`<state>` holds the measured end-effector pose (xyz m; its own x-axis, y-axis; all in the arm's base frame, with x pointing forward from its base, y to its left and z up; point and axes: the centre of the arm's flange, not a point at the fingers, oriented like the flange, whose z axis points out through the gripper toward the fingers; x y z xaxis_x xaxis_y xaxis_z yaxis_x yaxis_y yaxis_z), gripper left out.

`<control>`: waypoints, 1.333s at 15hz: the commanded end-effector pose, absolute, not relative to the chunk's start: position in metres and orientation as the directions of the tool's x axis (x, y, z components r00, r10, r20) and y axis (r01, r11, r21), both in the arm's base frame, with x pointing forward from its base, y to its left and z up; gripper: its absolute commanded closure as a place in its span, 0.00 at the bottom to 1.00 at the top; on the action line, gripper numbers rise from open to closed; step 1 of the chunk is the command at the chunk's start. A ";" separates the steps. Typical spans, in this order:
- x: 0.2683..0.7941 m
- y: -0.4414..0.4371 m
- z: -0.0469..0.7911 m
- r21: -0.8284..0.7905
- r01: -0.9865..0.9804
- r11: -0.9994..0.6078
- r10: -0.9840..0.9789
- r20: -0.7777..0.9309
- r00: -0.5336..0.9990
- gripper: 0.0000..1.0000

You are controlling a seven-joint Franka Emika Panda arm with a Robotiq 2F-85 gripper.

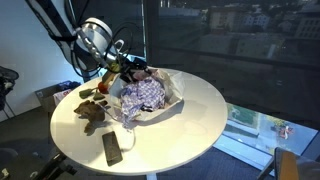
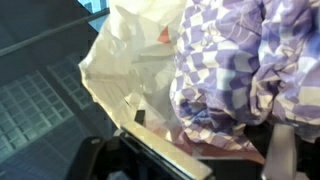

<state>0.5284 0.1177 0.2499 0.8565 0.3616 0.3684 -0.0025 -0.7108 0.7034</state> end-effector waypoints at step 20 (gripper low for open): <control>0.475 0.230 0.227 0.132 0.160 -0.978 0.185 0.212 0.960 0.00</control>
